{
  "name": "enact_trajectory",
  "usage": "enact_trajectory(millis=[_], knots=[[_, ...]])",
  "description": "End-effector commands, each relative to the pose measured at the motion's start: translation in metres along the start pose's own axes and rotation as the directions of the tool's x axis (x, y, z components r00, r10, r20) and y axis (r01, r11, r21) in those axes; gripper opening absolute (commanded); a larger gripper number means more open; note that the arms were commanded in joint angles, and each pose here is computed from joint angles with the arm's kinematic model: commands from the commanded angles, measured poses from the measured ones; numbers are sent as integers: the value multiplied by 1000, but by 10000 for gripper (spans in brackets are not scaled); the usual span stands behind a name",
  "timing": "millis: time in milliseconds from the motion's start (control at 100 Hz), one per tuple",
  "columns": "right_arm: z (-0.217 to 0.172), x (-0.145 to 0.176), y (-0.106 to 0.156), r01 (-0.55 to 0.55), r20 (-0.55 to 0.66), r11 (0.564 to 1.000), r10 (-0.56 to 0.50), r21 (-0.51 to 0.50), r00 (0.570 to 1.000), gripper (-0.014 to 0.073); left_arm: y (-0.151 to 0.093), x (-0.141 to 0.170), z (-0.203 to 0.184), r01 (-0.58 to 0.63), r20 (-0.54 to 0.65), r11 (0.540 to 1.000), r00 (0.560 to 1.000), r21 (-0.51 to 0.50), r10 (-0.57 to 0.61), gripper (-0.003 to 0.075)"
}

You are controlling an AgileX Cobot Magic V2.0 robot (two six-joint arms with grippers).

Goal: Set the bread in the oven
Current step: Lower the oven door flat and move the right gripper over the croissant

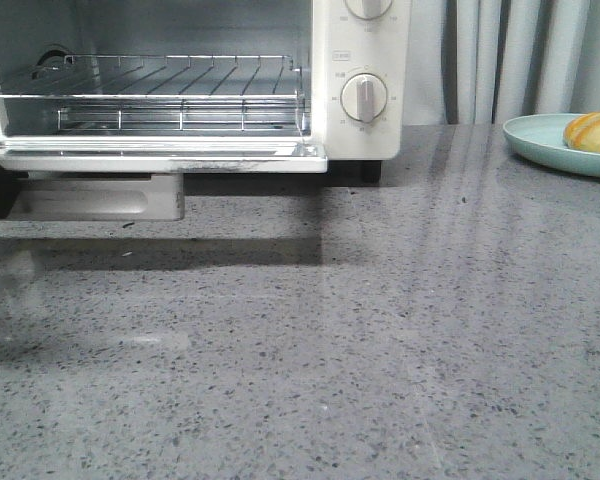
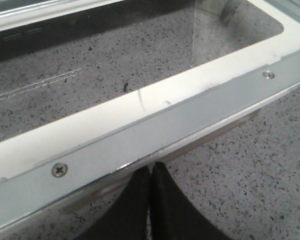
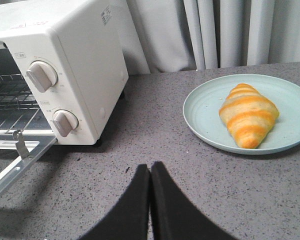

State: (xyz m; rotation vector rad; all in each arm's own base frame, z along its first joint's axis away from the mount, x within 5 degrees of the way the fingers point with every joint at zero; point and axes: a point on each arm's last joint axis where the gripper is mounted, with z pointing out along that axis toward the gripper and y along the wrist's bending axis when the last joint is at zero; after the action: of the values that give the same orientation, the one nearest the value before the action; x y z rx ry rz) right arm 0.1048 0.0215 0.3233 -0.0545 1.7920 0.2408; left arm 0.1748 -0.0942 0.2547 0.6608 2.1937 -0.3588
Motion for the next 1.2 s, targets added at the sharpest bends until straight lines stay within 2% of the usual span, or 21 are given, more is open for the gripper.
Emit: enact_trajectory(millis=[0, 220, 410, 500, 640, 690, 740, 840, 890, 1190], knots=[[-2, -19, 2, 14, 110, 1000, -12, -11, 994, -49, 5, -16, -6, 10, 131, 998, 991, -57, -3, -22], [-2, -21, 3, 20, 133, 1000, -18, -14, 991, -49, 4, -7, -3, 12, 93, 999, 996, -46, -8, -22], [10, -31, 2, 109, 106, 994, -111, 21, 988, -49, 1, -6, -10, 6, 86, 1000, 996, -27, -4, -22], [21, -44, 0, 166, 52, 984, -169, 66, 984, -48, -2, -7, -22, -2, 126, 1000, 992, -23, 5, -22], [43, -74, -15, 148, -26, 972, -146, 185, 989, -40, -9, -10, -56, -10, 250, 1000, 968, -18, 15, -22], [49, -87, -22, 133, -36, 964, -128, 229, 991, -6, -12, -10, -70, -14, 299, 1000, 954, -14, 17, -22], [57, -96, -28, 120, -49, 957, -111, 263, 993, 64, -15, -8, -83, -26, 342, 1000, 939, -12, 28, -22], [75, -106, -35, 108, -95, 953, -84, 284, 992, 223, -22, -1, -111, -53, 421, 999, 906, -8, 52, -22], [85, -107, -36, 108, -115, 953, -78, 284, 990, 270, -25, 4, -123, -67, 456, 998, 888, -7, 63, -22], [139, -84, -58, 115, -240, 946, -40, 304, 970, 288, -37, 25, -162, -120, 561, 993, 822, -4, 102, -22]])
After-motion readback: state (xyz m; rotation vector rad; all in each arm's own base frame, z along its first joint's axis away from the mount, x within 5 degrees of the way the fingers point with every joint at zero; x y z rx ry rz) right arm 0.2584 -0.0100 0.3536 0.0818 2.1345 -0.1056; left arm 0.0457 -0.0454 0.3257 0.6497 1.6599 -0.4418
